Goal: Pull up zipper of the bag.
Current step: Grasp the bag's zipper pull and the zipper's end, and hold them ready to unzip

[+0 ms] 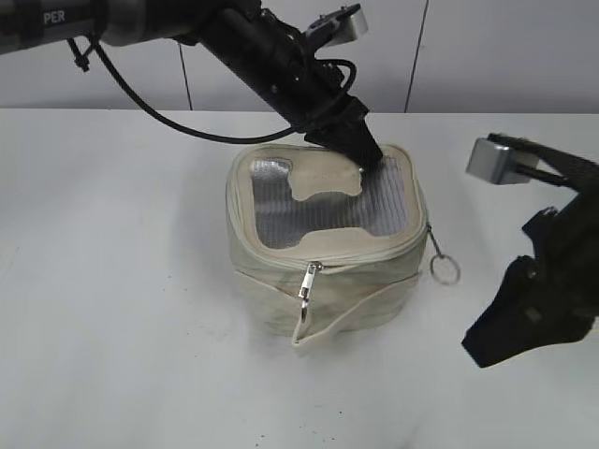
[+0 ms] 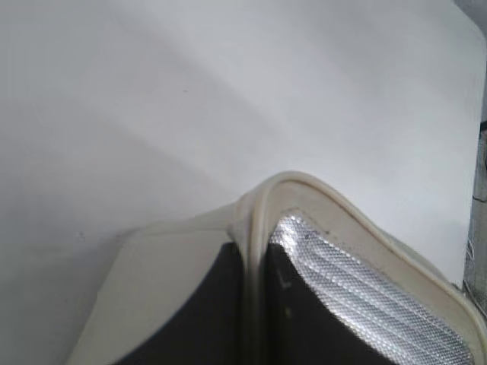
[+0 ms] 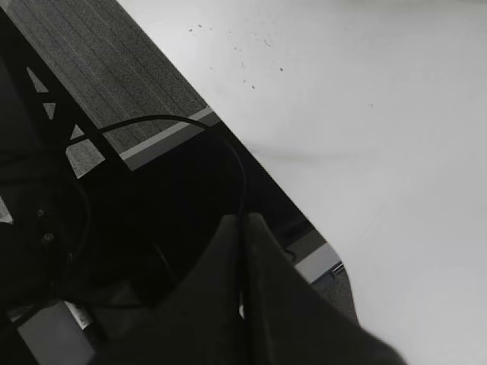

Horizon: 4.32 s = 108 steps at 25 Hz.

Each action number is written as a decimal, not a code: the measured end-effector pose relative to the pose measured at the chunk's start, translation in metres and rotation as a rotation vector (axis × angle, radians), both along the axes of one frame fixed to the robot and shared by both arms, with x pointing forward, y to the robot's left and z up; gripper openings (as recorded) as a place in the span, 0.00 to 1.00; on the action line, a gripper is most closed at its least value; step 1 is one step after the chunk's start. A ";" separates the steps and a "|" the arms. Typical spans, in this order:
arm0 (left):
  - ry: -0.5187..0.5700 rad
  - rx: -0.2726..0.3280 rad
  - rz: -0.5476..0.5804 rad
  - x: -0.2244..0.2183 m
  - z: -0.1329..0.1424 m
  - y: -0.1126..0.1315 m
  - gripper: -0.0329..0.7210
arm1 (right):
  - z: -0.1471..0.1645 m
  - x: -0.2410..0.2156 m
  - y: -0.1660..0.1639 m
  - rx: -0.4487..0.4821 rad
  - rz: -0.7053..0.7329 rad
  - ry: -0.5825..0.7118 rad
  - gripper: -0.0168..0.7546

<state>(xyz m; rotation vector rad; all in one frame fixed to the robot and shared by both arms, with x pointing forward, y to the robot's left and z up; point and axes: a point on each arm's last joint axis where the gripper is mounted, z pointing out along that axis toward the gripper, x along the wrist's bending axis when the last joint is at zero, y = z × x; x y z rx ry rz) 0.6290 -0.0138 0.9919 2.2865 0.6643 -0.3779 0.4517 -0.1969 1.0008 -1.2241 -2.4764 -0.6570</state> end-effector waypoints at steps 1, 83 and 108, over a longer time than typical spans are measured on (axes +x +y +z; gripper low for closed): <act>0.000 0.001 0.007 0.001 0.000 0.001 0.10 | 0.000 -0.004 0.008 -0.004 0.025 -0.002 0.03; 0.014 -0.004 0.012 0.001 0.000 0.002 0.10 | -0.032 0.043 -0.007 0.055 -0.097 -0.135 0.03; 0.022 -0.001 -0.006 -0.001 0.000 0.001 0.10 | -0.023 0.039 0.097 0.096 0.025 -0.158 0.03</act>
